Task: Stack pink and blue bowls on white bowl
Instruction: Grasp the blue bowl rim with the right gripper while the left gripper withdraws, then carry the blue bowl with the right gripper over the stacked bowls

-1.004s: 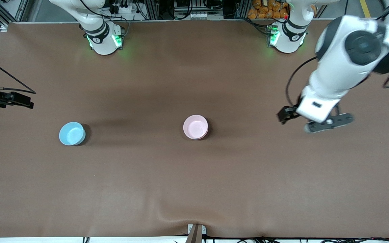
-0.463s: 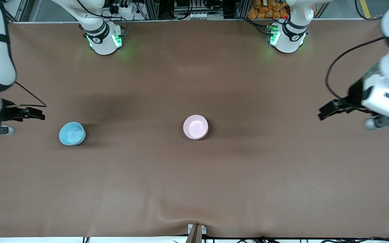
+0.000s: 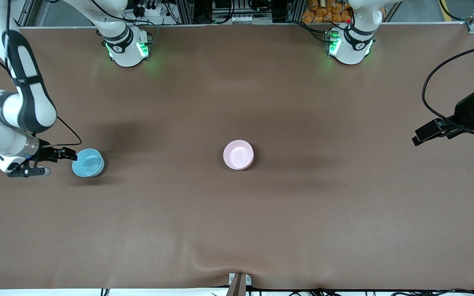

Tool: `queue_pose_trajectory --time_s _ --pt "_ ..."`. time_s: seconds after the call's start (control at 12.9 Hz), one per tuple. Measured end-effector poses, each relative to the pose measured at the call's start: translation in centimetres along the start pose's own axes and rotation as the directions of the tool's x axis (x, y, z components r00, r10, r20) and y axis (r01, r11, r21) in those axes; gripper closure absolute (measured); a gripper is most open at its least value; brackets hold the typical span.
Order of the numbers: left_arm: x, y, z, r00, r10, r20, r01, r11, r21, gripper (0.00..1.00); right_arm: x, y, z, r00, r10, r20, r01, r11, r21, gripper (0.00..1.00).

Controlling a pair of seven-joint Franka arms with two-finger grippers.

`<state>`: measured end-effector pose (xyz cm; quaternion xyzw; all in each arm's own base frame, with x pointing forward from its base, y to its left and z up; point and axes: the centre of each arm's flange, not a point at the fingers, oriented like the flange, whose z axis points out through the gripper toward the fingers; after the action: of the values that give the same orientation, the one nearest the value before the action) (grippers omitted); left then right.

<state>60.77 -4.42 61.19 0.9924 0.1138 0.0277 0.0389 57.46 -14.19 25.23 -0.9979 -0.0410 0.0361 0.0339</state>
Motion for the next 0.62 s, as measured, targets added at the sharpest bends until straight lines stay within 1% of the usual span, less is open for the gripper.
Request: queue_pose_trajectory --time_s 0.08,0.15,0.23,0.31,0.39,0.46,0.54,0.62 --pt "-0.1 -0.3 -0.4 1.000 -0.004 -0.004 0.004 1.000 0.002 0.00 -0.1 0.6 1.2 1.000 -0.004 -0.003 0.004 1.000 0.023 0.29" --pt "-0.1 -0.9 -0.7 1.000 -0.009 -0.003 0.009 1.000 0.005 0.00 -0.3 1.2 2.0 1.000 0.004 -0.005 -0.004 0.999 0.043 0.34" --pt "-0.1 -1.6 -0.8 1.000 -0.016 0.005 0.016 1.000 0.010 0.00 -0.4 1.6 2.6 1.000 0.012 -0.008 -0.012 0.998 0.054 0.34" --pt "0.0 -2.7 -1.0 1.000 -0.022 0.008 0.021 1.000 0.013 0.00 -0.3 1.8 3.0 1.000 0.018 -0.014 -0.017 0.998 0.057 0.39" --pt "0.2 -4.0 -1.2 1.000 -0.021 0.010 0.021 1.000 0.016 0.00 -0.3 1.9 3.5 1.000 0.019 -0.018 -0.018 0.998 0.057 0.39" --pt "0.3 -5.1 -1.4 1.000 -0.018 0.010 0.018 1.000 0.019 0.00 -0.2 1.9 4.0 1.000 0.020 -0.018 -0.019 0.998 0.057 0.47" --pt "0.3 -5.8 -1.8 1.000 -0.020 0.007 0.020 1.000 0.021 0.00 -0.2 1.9 4.4 1.000 0.020 -0.015 -0.019 0.998 0.058 0.57" --pt "0.1 -5.9 -2.1 1.000 -0.019 0.005 0.019 1.000 0.022 0.00 -0.2 1.9 4.6 1.000 0.020 -0.013 -0.019 0.998 0.059 0.71"
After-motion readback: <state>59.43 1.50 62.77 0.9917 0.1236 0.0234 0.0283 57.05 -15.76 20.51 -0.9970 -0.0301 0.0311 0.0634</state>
